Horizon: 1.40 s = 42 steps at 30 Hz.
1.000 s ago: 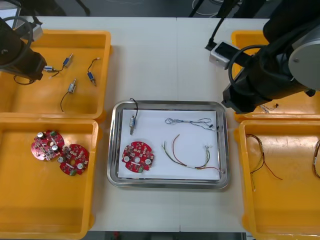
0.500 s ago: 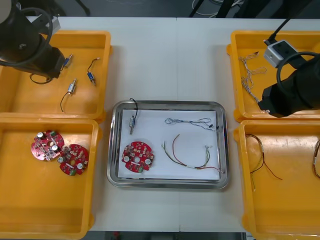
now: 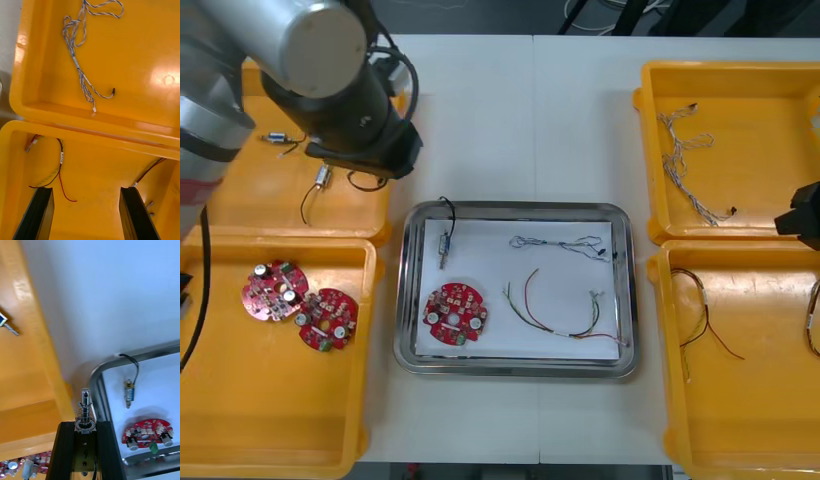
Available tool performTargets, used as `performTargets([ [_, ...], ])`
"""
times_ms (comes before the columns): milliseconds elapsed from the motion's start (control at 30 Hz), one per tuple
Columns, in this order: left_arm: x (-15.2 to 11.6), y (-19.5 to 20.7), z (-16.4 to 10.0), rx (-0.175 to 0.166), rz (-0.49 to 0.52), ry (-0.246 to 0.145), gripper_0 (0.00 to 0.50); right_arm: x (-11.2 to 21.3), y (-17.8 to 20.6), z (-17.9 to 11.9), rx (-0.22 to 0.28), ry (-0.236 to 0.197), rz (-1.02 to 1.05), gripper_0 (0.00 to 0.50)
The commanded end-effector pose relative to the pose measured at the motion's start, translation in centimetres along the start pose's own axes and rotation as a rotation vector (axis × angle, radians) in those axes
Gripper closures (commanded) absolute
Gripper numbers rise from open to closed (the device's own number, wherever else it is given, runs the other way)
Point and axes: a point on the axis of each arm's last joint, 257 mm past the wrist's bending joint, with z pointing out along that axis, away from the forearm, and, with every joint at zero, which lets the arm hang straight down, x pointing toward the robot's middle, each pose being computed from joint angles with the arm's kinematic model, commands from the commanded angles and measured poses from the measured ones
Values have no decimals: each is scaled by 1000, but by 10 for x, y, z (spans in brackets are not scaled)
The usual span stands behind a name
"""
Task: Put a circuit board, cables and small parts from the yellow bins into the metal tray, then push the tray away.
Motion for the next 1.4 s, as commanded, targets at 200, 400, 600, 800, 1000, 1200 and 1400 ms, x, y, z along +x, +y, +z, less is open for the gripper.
performTargets([
  [200,-12,-96,3,56,-104,-81,500,31,-41,-14,64,18,151,0],
  [400,4,-122,28,51,-104,-82,500,62,-51,-8,73,78,198,0],
  [600,24,-137,52,56,-127,-63,500,79,-48,-4,54,116,207,0],
  [800,36,-139,72,55,-124,-66,500,81,-45,-5,34,116,222,0],
  [1000,44,-133,94,27,-123,-57,500,81,-45,-5,27,115,225,0],
  [1200,48,-124,109,11,-153,-35,500,81,-42,-5,19,114,221,0],
  [1400,51,-122,112,8,-159,-32,500,81,-42,-5,18,116,221,0],
])
